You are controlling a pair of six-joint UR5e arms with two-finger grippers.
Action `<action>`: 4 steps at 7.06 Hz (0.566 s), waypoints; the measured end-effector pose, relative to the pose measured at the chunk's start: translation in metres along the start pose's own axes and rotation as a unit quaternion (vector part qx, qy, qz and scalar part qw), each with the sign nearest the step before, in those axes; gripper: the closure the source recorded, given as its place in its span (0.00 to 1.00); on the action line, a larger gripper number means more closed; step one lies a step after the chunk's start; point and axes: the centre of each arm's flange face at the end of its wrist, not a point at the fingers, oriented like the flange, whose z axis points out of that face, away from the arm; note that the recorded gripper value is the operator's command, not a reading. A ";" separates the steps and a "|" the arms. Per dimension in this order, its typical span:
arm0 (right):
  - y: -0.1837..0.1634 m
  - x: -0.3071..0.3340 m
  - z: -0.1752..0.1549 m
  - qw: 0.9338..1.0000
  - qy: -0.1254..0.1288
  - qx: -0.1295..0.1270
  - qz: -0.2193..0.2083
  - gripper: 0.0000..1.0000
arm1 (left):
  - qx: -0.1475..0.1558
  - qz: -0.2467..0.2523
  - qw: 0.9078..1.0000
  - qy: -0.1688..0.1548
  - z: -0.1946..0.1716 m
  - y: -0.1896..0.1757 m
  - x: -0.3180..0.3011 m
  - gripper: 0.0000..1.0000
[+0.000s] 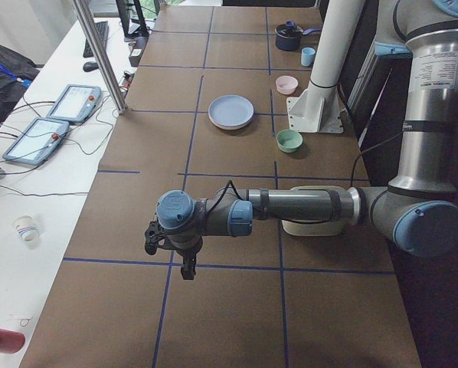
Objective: Stack three plates with pink and blue
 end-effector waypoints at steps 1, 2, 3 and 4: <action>-0.001 -0.001 -0.001 1.000 0.000 0.001 -0.001 0.00 | 0.000 0.000 1.000 0.000 0.000 0.000 0.000 0.00; -0.001 -0.001 -0.001 1.000 0.000 0.001 -0.001 0.00 | 0.000 0.000 1.000 0.000 0.000 0.000 0.000 0.00; -0.001 -0.001 -0.001 1.000 0.000 0.001 -0.002 0.00 | 0.000 0.000 1.000 0.000 0.000 0.000 0.000 0.00; -0.001 -0.001 -0.001 1.000 0.000 0.001 -0.002 0.00 | 0.000 0.000 1.000 0.000 0.000 0.000 0.000 0.00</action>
